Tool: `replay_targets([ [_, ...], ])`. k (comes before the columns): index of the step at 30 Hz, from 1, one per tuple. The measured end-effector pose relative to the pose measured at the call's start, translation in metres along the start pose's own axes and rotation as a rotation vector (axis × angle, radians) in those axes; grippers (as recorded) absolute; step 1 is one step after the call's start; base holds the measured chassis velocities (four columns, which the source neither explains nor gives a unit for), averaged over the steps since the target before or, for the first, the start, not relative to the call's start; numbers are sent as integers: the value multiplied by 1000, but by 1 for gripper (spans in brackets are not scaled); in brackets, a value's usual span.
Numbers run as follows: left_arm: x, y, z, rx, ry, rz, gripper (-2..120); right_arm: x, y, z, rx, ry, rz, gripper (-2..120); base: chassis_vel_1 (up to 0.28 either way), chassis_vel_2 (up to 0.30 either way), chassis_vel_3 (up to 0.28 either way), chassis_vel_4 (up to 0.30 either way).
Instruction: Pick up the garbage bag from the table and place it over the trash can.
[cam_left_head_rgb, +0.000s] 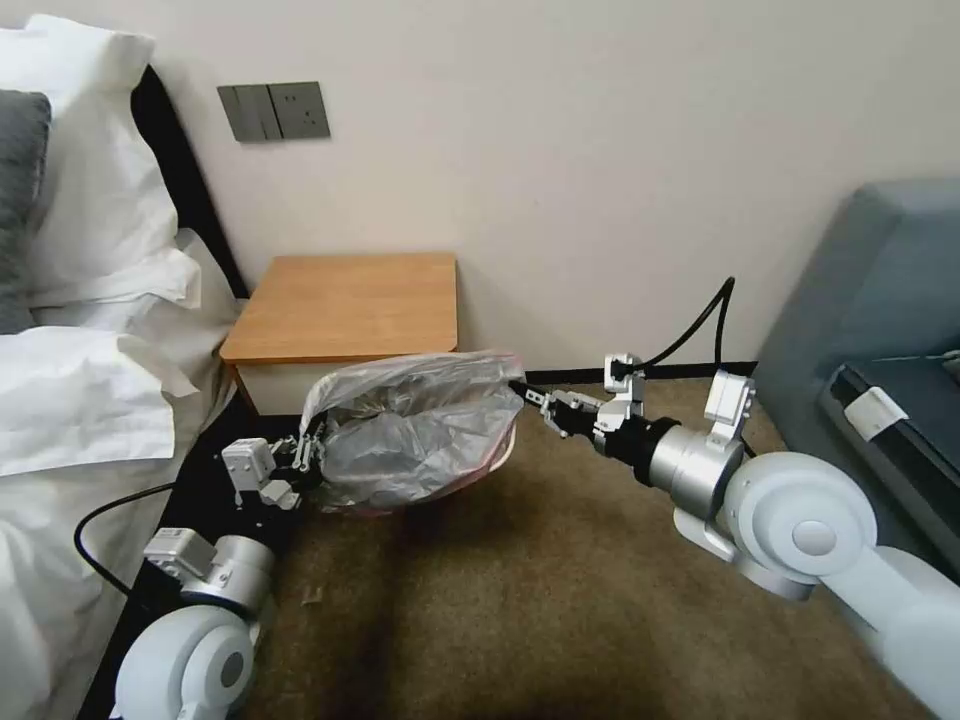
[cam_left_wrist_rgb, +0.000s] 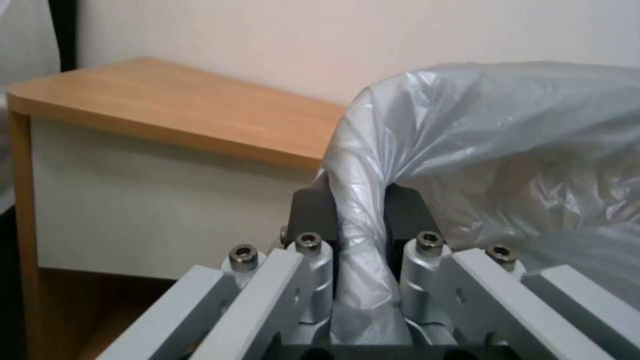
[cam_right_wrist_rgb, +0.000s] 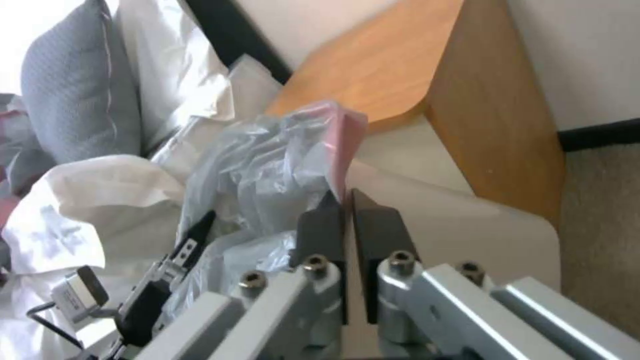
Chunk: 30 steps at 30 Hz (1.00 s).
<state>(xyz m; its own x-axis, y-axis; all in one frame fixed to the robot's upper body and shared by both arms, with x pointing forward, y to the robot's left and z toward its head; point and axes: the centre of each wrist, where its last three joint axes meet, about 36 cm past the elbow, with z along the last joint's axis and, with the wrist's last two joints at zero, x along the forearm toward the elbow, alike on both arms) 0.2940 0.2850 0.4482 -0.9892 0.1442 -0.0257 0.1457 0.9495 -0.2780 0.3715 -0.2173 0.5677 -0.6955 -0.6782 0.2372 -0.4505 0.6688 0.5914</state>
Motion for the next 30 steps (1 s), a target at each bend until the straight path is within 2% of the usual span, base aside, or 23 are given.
replay_targets([
  [2, 0, 0, 0, 0, 0, 0, 9, 0, 0, 0, 0, 1, 0, 10, 0, 0, 0, 0],
  [3, 0, 0, 0, -1, -2, -2, 9, 0, 0, 1, -1, 2, 1, 18, 0, 0, 0, 0],
  [5, 0, 0, -1, -2, -2, -3, 9, 0, 0, 1, 0, 2, 3, 22, 0, 0, 0, 0],
  [6, 1, 0, -1, -2, -2, -3, 9, 0, 1, 1, 0, 3, 3, 30, 0, 0, 0, 0],
  [8, 1, 0, -1, -2, -2, -4, 9, 0, 1, 1, 0, 5, 3, 32, 0, 0, 0, 0],
  [9, 1, 1, -1, -3, -3, -5, 9, 1, 2, 1, 1, 6, 2, 39, 0, 0, 0, 0],
  [11, 1, 1, -1, -3, -4, -5, 9, 2, 2, 2, 0, 7, 1, 38, 0, 0, 0, 0],
  [14, 0, 1, -2, -2, -6, -4, 9, 1, 1, 4, -7, 2, 3, 25, 0, 0, 0, 0],
  [18, 0, 1, -2, -2, -7, -3, 9, -1, -2, 4, -13, -1, 10, 15, 0, 0, 0, 0],
  [21, 0, 1, -2, -3, -5, -4, 9, -2, -3, 4, -16, -9, 10, 0, 0, 0, 0, 0],
  [30, 1, 2, -1, -4, -2, -1, 9, -10, -8, -5, -13, -54, 20, 0, 0, 0, 0, 0],
])
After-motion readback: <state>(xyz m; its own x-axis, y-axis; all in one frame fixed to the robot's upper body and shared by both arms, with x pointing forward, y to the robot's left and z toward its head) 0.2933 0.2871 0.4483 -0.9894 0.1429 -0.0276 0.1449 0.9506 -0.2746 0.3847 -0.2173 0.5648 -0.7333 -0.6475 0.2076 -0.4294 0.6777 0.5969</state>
